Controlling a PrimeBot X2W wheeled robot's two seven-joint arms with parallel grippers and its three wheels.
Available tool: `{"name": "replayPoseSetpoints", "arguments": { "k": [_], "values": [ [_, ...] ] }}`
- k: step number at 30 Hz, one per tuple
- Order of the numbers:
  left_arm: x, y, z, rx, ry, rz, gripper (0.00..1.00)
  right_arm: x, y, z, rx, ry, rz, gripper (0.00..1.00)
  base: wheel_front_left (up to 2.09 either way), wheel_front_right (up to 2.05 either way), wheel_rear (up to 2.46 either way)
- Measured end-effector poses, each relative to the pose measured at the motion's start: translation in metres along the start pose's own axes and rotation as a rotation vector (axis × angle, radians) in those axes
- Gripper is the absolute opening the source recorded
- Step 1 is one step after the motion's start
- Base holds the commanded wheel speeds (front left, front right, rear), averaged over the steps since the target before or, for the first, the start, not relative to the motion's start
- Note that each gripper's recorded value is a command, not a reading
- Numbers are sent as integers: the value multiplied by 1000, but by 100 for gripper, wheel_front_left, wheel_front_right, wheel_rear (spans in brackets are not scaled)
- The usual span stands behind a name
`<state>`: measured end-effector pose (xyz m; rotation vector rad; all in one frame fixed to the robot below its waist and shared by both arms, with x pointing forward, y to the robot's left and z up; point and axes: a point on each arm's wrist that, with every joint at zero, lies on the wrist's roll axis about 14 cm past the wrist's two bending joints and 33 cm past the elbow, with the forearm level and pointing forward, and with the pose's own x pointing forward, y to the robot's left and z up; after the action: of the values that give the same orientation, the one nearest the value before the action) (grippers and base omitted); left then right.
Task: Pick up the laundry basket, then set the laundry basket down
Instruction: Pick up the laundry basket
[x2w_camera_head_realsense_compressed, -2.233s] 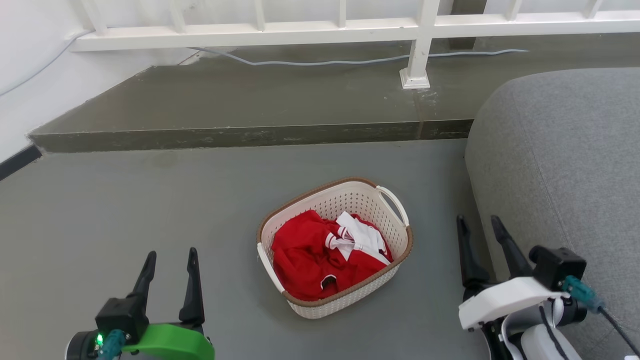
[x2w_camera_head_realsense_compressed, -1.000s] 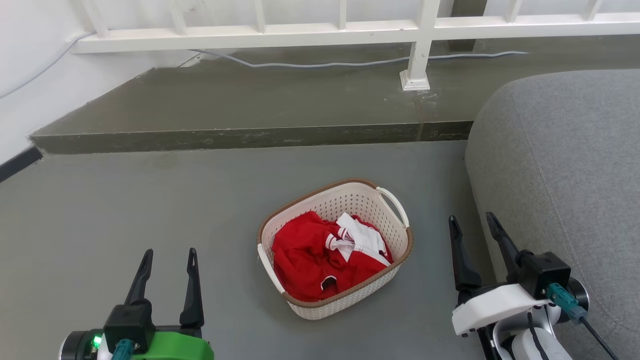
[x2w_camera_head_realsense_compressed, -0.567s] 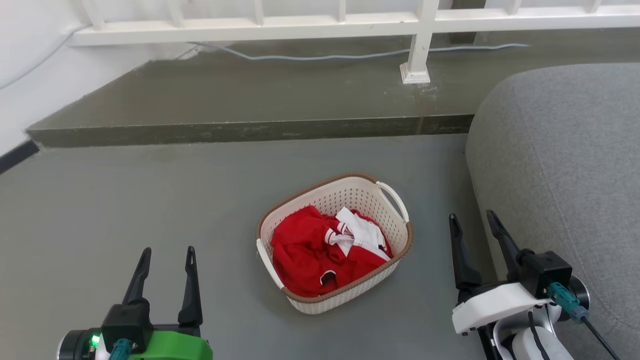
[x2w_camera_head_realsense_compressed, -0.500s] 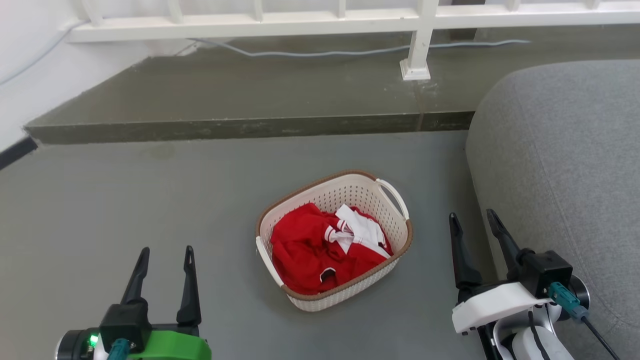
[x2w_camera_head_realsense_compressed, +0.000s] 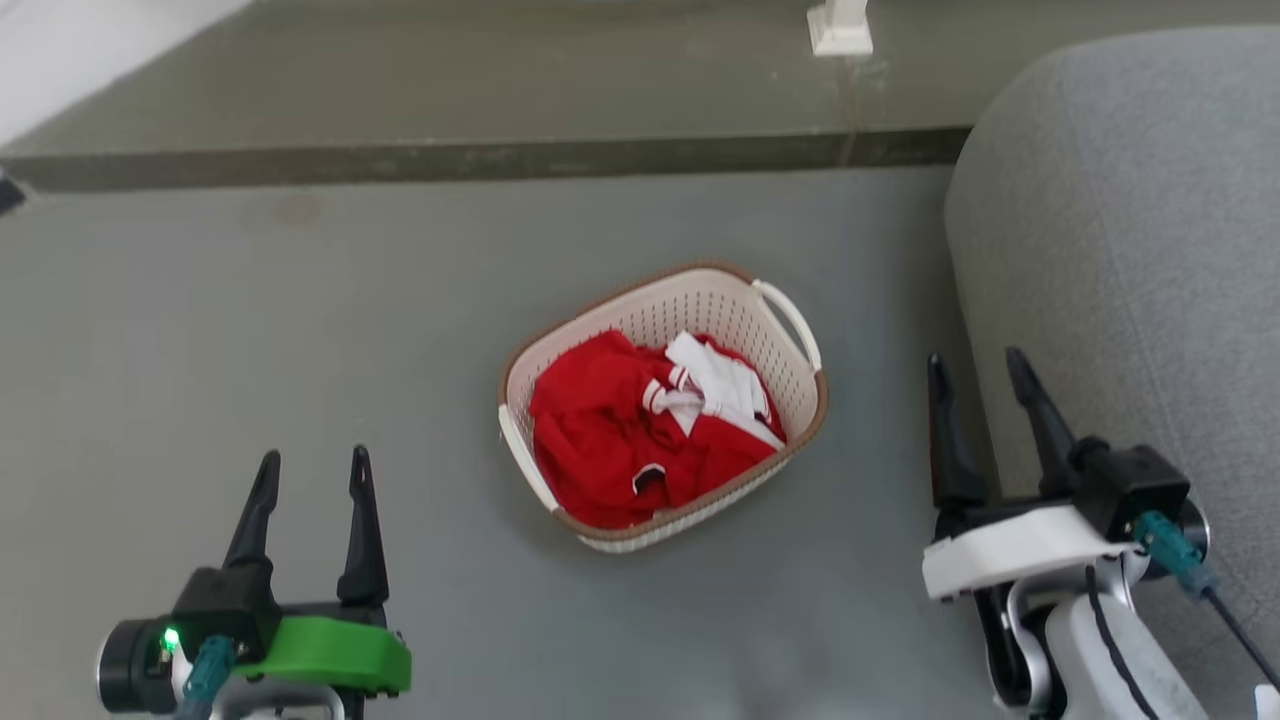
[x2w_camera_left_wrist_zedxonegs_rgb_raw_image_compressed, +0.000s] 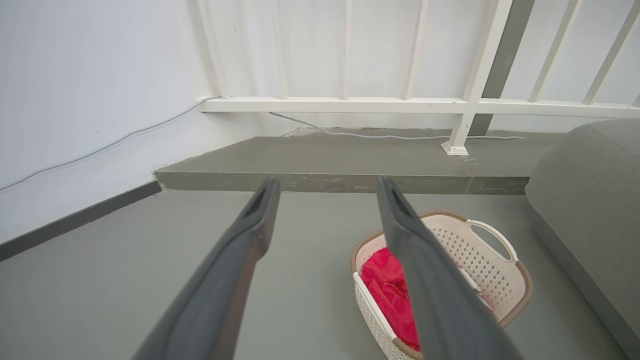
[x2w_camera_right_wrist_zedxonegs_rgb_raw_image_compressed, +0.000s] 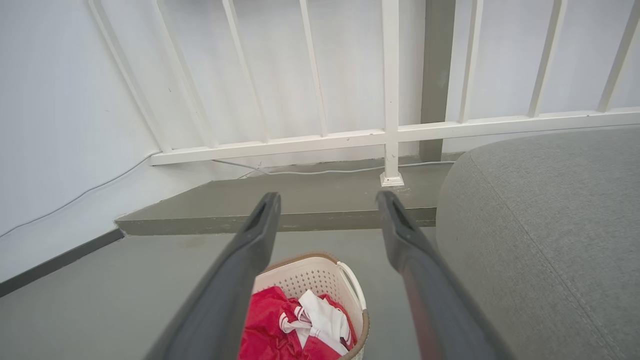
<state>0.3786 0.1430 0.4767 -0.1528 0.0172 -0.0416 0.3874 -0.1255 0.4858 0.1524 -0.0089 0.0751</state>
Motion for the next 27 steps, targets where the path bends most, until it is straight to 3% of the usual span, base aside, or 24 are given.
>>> {"name": "replayPoseSetpoints", "arguments": {
  "k": [27],
  "values": [
    [78, 2, -122, -49, 269, 0, 100, 101, -33, -30, -34, -29, -30, 100, 0, 0, 0]
  ]
}}
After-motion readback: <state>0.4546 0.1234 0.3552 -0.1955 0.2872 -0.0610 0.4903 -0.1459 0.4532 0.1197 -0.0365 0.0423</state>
